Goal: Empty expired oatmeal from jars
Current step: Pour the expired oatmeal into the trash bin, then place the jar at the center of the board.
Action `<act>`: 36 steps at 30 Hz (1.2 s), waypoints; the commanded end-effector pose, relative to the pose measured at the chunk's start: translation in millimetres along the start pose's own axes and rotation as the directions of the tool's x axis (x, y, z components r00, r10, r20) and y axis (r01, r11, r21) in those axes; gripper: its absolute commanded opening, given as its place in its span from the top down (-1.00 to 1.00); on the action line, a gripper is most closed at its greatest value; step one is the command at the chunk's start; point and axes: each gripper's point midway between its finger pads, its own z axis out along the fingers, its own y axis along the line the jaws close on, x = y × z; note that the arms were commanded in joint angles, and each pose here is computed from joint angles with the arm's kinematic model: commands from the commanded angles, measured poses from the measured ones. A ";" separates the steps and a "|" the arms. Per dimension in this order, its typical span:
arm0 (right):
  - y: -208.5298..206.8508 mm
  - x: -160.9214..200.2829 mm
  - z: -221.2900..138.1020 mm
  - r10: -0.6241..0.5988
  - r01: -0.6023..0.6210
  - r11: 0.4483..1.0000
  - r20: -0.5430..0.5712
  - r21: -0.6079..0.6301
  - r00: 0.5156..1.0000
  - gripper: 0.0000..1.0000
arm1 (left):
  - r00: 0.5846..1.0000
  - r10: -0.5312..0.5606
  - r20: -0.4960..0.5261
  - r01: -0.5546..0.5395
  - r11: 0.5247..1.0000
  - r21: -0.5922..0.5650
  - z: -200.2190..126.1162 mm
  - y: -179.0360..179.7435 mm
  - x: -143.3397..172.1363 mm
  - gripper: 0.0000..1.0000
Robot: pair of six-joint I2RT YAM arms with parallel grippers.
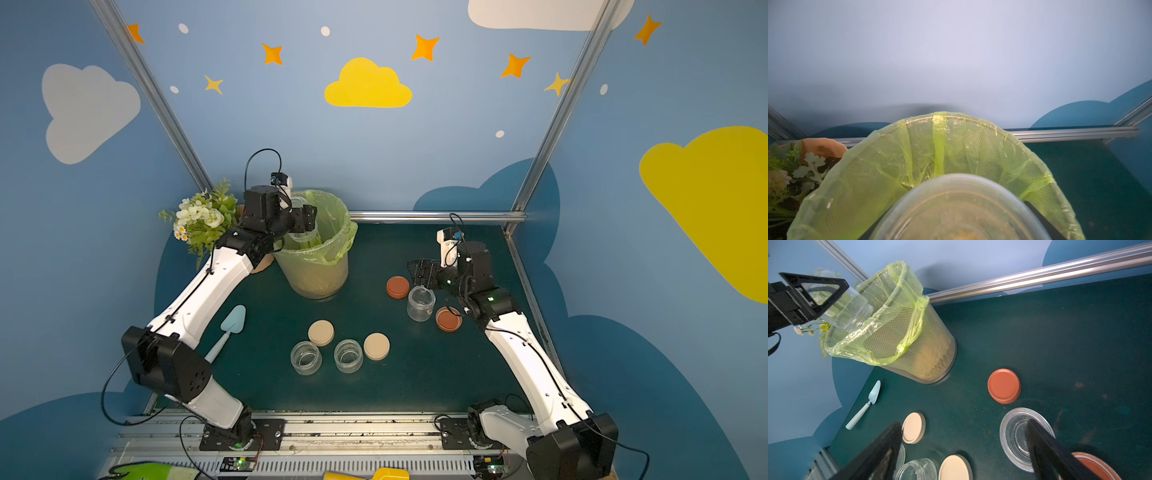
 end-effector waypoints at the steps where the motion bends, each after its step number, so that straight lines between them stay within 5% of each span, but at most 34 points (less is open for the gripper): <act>1: 17.1 -16.1 1.0 0.038 -0.032 0.995 0.059 -0.098 0.997 -0.84 | 0.924 -0.236 0.300 0.189 0.966 0.177 -57.1 -26.0 -97.7 0.94; 5: 34.8 -35.8 1.0 0.119 -0.095 0.974 0.110 -0.204 0.987 -0.84 | 0.829 -0.471 0.302 0.364 0.863 0.350 -82.8 -39.4 -120.4 0.94; 10: 45.6 -59.6 -0.1 0.295 -0.231 0.918 0.167 -0.322 0.941 -0.84 | 0.632 -0.753 0.184 0.567 0.611 0.552 -98.7 -54.9 -114.7 0.93; 19: 46.3 -79.7 -10.2 0.603 -0.429 0.727 0.199 -0.536 0.772 -0.84 | 0.443 -0.896 -0.040 0.663 0.297 0.687 -108.3 -127.3 -80.5 0.93; 25: 46.5 -81.1 -22.7 0.639 -0.407 0.701 0.261 -0.586 0.724 -0.84 | 0.292 -0.941 -0.170 0.735 0.107 0.670 -86.1 -160.8 -52.5 0.94; 31: 53.8 -84.5 -28.2 0.639 -0.375 0.701 0.299 -0.606 0.709 -0.84 | 0.215 -0.939 -0.270 0.765 -0.010 0.644 -64.1 -201.4 -31.5 0.93; 36: 64.8 -86.7 -22.3 0.633 -0.342 0.703 0.328 -0.624 0.701 -0.84 | 0.181 -0.945 -0.272 0.762 -0.040 0.647 -64.8 -220.1 -27.0 0.93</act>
